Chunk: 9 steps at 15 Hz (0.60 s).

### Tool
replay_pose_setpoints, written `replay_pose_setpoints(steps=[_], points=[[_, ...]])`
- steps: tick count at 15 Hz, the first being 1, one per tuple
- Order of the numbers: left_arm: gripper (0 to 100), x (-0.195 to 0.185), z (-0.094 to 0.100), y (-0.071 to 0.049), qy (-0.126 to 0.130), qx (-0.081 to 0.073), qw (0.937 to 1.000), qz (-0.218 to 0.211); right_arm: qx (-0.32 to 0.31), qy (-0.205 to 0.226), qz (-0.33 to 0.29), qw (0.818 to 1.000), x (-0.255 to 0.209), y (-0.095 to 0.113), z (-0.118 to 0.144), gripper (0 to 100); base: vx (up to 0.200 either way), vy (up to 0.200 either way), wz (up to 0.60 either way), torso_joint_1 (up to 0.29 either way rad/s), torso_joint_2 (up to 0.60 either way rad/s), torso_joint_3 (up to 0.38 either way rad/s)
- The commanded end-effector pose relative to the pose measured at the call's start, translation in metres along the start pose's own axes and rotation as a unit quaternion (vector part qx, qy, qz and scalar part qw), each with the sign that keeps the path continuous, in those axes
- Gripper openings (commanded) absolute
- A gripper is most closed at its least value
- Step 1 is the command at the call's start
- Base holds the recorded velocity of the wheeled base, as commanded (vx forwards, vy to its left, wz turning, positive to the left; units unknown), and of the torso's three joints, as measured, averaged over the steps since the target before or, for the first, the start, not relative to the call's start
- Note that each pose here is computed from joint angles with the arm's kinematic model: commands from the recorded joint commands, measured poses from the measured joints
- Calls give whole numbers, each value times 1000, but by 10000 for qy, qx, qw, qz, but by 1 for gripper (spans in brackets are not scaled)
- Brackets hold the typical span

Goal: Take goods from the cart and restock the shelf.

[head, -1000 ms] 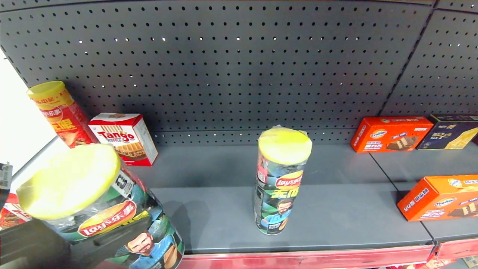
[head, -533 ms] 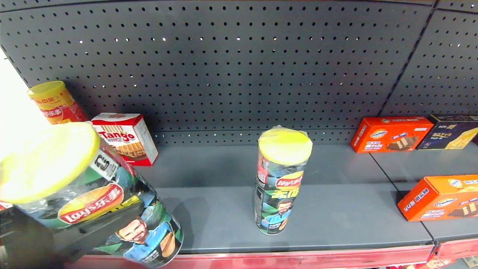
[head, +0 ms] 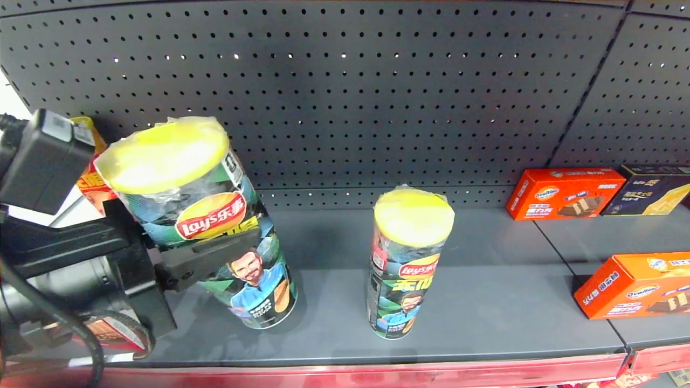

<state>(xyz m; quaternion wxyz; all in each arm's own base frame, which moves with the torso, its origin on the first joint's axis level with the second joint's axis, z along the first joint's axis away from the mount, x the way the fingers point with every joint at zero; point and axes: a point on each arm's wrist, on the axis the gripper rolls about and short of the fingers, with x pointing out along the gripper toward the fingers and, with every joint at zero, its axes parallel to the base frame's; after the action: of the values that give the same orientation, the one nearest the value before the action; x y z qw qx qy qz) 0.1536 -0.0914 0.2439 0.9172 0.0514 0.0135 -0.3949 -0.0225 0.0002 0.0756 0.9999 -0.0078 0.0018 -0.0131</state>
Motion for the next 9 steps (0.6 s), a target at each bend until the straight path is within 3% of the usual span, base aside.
replay_pose_setpoints(steps=[1,3,5,6,9], points=[[0,39,2,14,35,-26,10000,-20,1,21,1,10000,0,0,0,100,0,0,0,0,0,0],[0,56,9,25,-32,-7,10000,49,-7,21,16,10000,0,0,0,100,0,0,0,0,0,0],[0,74,6,40,233,-78,9995,189,-7,21,1,10000,0,0,0,100,0,0,0,0,0,0],[0,83,9,44,240,-81,9995,188,-7,21,16,10000,0,0,0,100,0,0,0,0,0,0],[0,106,15,52,236,-54,9995,-206,-7,21,8,10000,0,0,0,100,0,0,0,0,0,0]])
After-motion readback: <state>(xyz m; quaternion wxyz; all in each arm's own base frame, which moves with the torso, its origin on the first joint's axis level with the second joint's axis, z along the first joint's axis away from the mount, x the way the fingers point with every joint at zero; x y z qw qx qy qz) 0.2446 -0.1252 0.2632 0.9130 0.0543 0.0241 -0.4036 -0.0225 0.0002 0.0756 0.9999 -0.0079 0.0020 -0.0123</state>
